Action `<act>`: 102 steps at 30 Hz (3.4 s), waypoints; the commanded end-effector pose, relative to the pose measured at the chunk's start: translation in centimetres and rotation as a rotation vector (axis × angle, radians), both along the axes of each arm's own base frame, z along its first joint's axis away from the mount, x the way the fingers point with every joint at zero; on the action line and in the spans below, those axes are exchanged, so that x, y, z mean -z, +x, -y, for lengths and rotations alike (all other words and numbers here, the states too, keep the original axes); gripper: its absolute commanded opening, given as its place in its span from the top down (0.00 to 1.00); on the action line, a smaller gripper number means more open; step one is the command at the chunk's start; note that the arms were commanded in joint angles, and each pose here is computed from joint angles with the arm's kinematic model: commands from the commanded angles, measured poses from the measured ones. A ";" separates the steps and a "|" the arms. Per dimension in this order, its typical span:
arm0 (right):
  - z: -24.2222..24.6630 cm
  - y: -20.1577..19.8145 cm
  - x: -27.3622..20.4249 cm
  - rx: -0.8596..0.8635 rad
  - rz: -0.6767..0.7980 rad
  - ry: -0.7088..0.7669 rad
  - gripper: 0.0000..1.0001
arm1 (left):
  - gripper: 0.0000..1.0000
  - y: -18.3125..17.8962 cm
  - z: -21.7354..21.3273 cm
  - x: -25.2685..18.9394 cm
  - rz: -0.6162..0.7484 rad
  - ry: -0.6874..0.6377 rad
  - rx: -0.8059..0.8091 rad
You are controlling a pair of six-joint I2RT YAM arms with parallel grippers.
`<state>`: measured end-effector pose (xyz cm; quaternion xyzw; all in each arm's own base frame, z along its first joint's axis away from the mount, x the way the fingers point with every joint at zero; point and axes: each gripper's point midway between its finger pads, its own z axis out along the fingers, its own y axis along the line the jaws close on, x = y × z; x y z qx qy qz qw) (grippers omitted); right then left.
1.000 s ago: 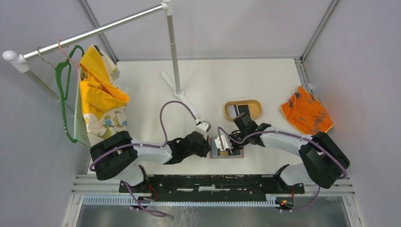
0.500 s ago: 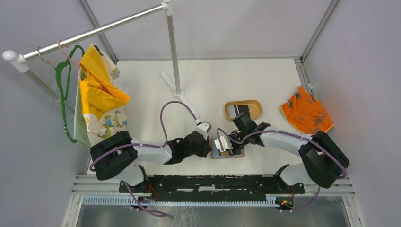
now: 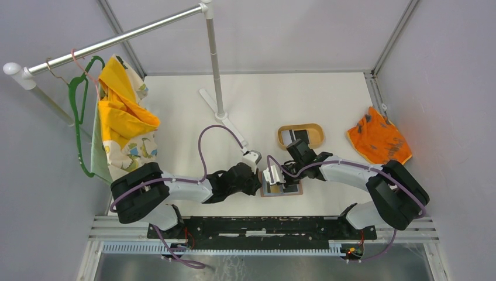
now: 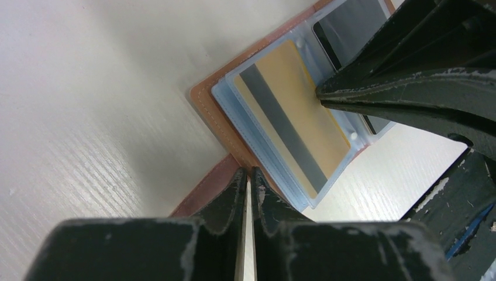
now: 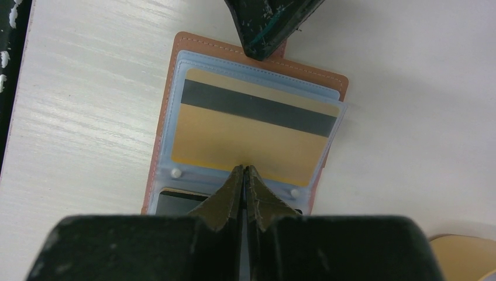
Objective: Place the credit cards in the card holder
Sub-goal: Insert the credit card into the card holder.
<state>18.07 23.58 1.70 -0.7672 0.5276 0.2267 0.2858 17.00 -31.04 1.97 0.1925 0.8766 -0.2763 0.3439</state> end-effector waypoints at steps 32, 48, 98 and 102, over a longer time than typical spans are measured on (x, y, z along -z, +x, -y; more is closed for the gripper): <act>0.8 -0.7 1.5 -0.021 -0.038 -0.066 0.91 | 0.98 1.2 2.0 -2.8 0.039 -0.030 0.012; 0.8 -0.7 1.4 -0.023 -0.039 -0.065 0.91 | 0.98 0.8 3.0 -2.6 0.010 -0.057 0.037; 8.3 10.7 -12.6 0.611 0.119 0.359 0.50 | 0.73 -0.7 10.6 -6.8 -0.031 -0.329 0.252; 9.2 11.6 -14.3 0.725 0.082 0.458 0.17 | 0.64 0.0 8.8 -8.2 0.060 -0.323 0.215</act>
